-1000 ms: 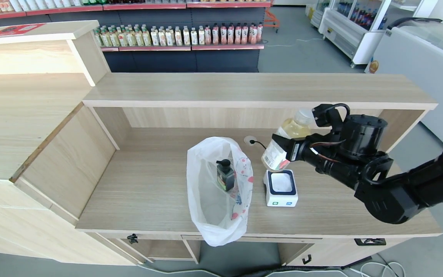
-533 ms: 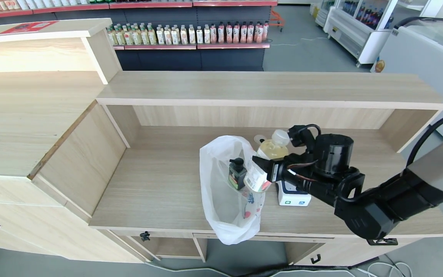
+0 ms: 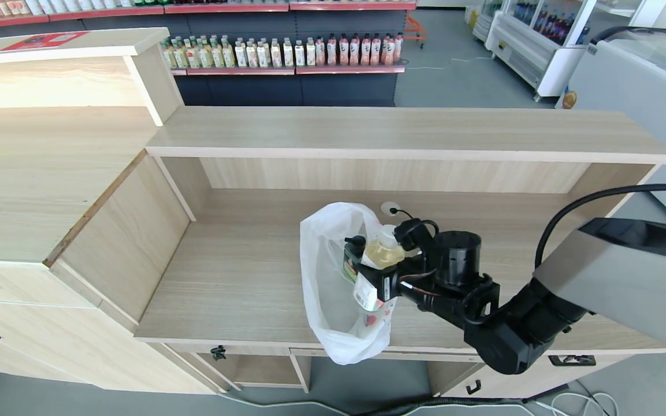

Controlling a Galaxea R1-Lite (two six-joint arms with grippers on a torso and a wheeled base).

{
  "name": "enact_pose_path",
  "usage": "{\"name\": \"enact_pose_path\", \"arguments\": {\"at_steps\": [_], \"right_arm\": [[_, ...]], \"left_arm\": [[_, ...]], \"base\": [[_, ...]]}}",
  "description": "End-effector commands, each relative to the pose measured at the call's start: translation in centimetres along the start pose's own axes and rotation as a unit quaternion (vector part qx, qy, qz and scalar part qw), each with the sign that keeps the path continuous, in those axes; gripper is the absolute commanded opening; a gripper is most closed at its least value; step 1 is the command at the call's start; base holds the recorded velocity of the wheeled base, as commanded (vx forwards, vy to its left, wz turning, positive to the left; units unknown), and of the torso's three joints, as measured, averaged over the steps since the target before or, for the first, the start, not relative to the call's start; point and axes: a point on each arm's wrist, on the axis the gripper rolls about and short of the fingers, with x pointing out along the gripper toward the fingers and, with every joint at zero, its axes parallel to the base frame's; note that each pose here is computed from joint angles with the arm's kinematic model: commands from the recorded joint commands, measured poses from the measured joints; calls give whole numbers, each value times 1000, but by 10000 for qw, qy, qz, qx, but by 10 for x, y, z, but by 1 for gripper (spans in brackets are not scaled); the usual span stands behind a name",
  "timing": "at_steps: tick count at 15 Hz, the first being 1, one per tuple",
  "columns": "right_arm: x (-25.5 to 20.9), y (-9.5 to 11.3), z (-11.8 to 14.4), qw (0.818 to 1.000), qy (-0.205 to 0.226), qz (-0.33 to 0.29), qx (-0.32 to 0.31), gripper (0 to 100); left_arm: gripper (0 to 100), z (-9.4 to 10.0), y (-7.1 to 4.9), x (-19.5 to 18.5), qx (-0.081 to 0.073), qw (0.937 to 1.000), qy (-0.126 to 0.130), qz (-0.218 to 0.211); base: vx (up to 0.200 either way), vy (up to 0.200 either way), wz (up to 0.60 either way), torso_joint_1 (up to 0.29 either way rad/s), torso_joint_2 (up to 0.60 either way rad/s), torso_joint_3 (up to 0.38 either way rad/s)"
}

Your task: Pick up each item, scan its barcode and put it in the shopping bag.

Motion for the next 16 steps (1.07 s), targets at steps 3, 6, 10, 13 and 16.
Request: {"name": "enact_pose_path", "arguments": {"at_steps": [3, 6, 10, 13, 16], "right_arm": [[27, -2, -27, 9993, 112, -84, -347, 0], [32, -3, -38, 9983, -54, -108, -576, 0], [36, -5, -53, 9964, -114, -97, -837, 0], [40, -6, -65, 9928, -220, -71, -1176, 0], [41, -5, -71, 9911, -291, 35, -1297, 0]], "left_arm": [[100, 0, 0, 0, 5, 10000, -2, 0], [100, 0, 0, 0, 5, 10000, -2, 8], [100, 0, 0, 0, -3, 10000, -2, 0], [100, 0, 0, 0, -3, 10000, -2, 8], [100, 0, 0, 0, -3, 10000, -2, 0]], "base": [[0, 0, 0, 0, 0, 0], [0, 0, 0, 0, 0, 0], [0, 0, 0, 0, 0, 0], [0, 0, 0, 0, 0, 0], [0, 0, 0, 0, 0, 0]]}}
